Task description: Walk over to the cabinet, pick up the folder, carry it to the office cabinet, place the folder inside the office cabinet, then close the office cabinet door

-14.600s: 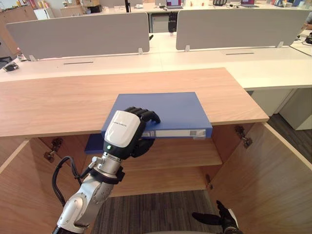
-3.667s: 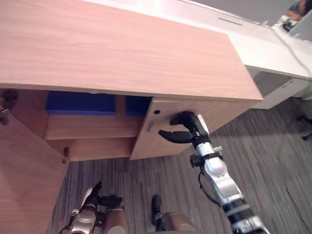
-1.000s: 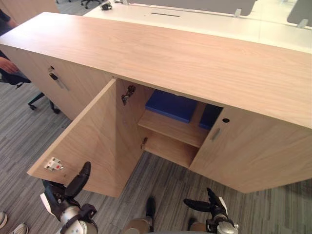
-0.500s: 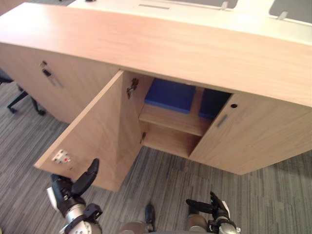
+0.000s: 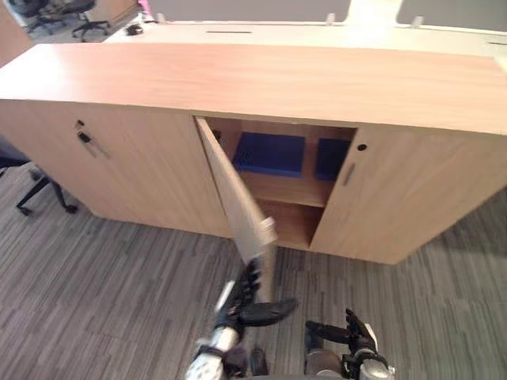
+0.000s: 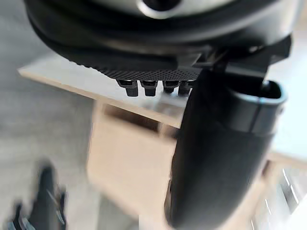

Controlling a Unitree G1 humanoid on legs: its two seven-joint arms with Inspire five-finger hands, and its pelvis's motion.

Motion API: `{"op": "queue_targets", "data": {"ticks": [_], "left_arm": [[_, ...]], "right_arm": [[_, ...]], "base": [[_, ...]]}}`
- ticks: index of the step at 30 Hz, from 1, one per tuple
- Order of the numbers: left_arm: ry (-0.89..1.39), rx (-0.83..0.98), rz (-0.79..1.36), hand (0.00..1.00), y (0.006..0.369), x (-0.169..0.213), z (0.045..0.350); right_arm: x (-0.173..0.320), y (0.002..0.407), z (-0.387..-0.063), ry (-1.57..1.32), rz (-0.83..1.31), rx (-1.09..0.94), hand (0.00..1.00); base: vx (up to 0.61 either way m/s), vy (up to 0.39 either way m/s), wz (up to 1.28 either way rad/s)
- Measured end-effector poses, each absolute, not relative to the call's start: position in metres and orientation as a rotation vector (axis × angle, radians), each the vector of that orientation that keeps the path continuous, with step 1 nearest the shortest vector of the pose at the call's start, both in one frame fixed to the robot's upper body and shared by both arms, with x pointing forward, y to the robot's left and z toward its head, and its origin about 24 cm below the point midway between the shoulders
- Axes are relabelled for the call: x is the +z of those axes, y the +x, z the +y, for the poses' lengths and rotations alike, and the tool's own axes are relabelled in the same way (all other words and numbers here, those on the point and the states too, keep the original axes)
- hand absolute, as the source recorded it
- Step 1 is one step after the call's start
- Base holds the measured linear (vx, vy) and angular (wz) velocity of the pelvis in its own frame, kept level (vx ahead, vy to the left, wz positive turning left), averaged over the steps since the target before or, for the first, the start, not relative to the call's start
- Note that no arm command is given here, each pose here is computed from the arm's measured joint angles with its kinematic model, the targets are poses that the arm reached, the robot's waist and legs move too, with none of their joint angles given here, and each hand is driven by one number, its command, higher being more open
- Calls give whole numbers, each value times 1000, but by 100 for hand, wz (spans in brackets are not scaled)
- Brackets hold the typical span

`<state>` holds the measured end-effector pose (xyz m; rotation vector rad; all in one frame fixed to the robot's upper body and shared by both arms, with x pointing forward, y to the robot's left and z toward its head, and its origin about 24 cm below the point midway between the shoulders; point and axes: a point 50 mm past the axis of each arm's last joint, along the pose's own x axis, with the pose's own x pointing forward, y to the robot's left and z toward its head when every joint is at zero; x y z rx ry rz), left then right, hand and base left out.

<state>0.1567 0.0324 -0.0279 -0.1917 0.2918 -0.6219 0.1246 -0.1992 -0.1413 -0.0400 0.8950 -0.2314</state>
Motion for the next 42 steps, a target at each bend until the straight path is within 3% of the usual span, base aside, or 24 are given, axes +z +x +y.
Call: {"op": "queue_targets", "data": {"ticks": [2, 4, 7, 10, 11, 14, 15, 17, 28, 36, 42], "left_arm": [[-148, -822, 244, 100, 155, -17, -4], [-85, -890, 206, 100, 165, -12, -19], [25, -797, 115, 100, 206, -1, -12], [162, -455, 20, 100, 270, 17, 40], [186, -295, -9, 100, 291, 27, 71], [227, 22, -51, 100, 315, 48, 148], [247, 57, -55, 100, 316, 50, 161], [297, 127, -50, 100, 316, 55, 191], [319, 232, 91, 100, 284, 25, 240], [275, 212, 195, 100, 257, -4, 241], [149, 177, 461, 100, 184, -69, 227]], "right_arm": [[-139, 132, -197, -35, 877, -236, 100], [-138, 135, -196, -34, 868, -237, 100], [-137, 134, -199, -37, 864, -253, 100], [-139, 124, -206, -35, 881, -291, 100], [-140, 118, -210, -33, 897, -307, 100], [-144, 103, -221, -36, 938, -339, 100], [-145, 101, -222, -35, 944, -342, 100], [-146, 95, -227, -31, 962, -346, 100], [-147, 91, -225, -13, 975, -307, 100], [-148, 92, -225, -14, 979, -302, 100], [-150, 90, -223, -42, 1002, -286, 100]], "base": [[33, 17, -99], [84, -21, -87], [122, -53, -67], [162, -95, -22], [99, -78, -7], [97, -96, -4], [59, -72, 3], [25, -47, 11], [-48, -24, 4], [10, -22, 2], [-10, 20, -4]]}}
